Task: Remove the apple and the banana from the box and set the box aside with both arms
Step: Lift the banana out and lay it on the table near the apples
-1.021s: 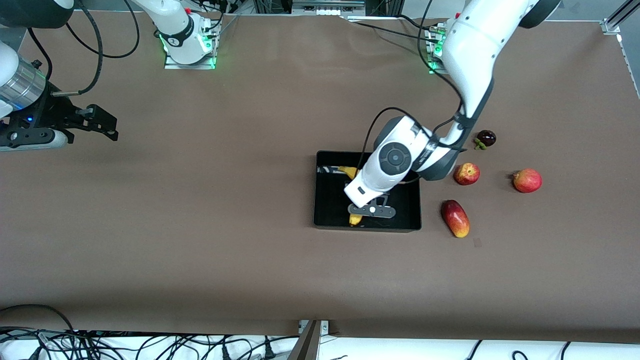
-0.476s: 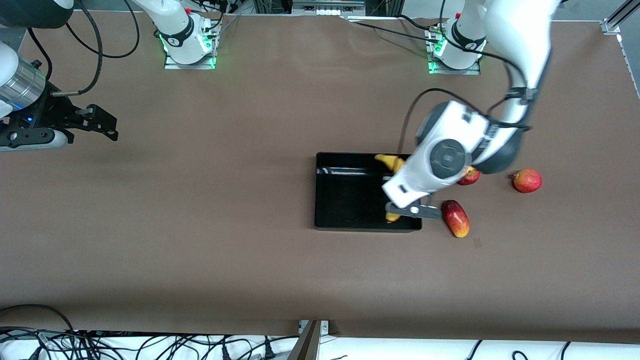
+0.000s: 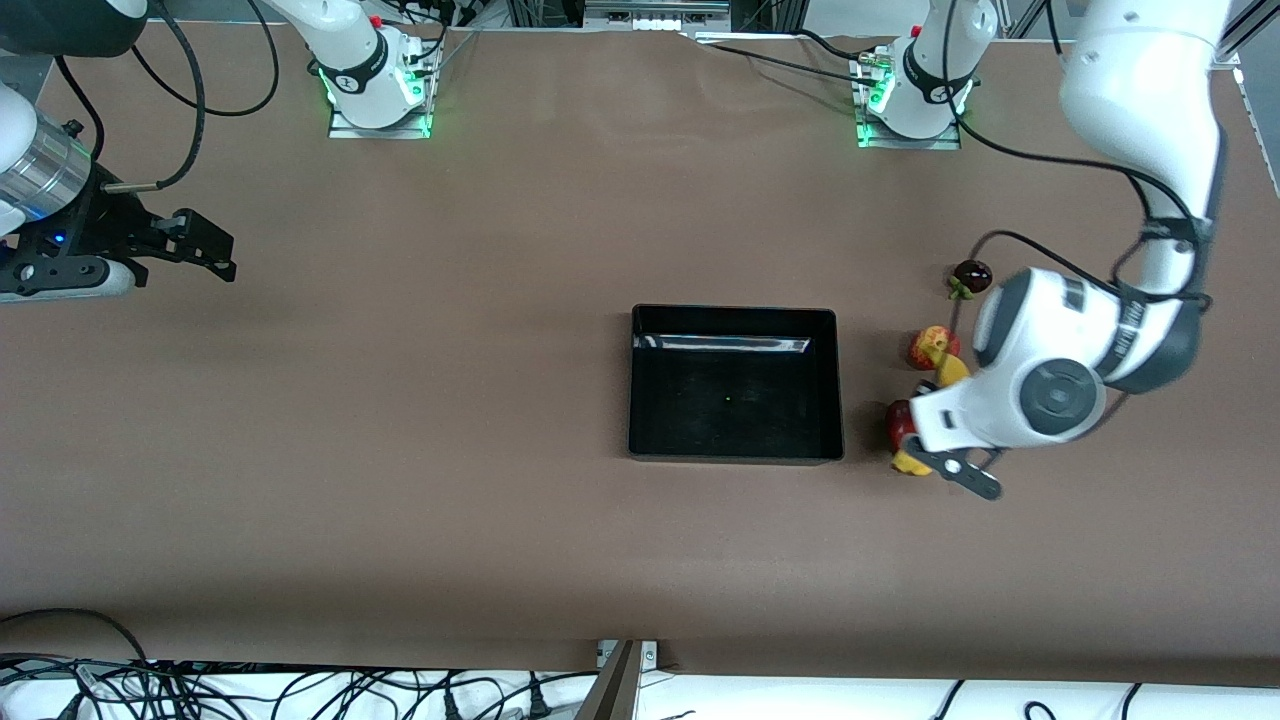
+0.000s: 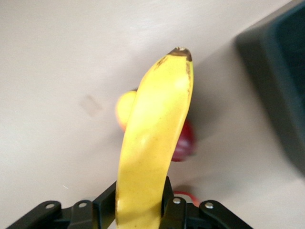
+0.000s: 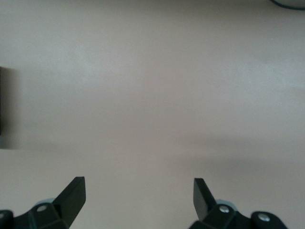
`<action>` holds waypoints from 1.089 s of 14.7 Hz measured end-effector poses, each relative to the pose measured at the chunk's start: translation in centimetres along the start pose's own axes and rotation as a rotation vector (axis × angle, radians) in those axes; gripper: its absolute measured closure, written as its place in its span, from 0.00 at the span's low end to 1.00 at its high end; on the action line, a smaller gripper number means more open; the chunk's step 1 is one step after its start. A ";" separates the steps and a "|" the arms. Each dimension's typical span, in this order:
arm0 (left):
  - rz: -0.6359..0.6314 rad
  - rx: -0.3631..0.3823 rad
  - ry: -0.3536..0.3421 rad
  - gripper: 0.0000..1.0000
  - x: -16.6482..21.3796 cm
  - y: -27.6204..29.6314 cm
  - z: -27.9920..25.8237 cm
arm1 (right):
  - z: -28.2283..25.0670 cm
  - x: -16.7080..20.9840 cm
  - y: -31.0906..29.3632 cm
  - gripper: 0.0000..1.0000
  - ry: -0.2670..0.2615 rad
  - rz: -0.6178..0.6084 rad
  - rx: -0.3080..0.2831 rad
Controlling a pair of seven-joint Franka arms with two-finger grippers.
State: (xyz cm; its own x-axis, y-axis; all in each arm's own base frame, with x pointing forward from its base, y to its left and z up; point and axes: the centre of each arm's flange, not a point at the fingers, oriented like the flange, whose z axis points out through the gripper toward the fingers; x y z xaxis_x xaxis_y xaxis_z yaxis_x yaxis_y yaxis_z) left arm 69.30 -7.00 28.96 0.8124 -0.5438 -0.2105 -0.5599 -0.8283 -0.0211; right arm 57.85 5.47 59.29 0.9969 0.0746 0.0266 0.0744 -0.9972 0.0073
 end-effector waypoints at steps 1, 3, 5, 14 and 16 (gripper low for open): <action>0.033 -0.001 0.020 0.64 -0.5 -2.0 1.2 | 0.0 0.0 0.0 0.00 0.000 0.000 0.000; 0.074 -0.005 0.051 0.64 -1.5 -4.8 3.8 | 0.0 0.0 0.0 0.00 0.000 0.000 0.000; 0.068 -0.016 0.061 0.64 -2.8 -6.3 6.9 | 0.0 0.0 0.0 0.00 0.001 0.000 0.000; 0.038 -0.027 0.104 0.64 -6.2 -8.8 11.7 | 1.4 0.7 -0.3 0.00 -0.014 -0.004 -0.001; 0.029 -0.027 0.112 0.64 -6.7 -9.1 12.4 | 1.3 0.7 -0.5 0.00 -0.009 -0.009 0.000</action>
State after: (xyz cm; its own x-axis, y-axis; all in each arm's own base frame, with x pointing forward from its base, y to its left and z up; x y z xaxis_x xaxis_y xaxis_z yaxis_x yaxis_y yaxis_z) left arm 66.93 5.87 18.48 0.8099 -0.5779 -0.1001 -0.5799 -0.8146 0.0104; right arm 58.57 6.05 58.03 0.9964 0.0832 0.0174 0.0831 -0.9965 0.0079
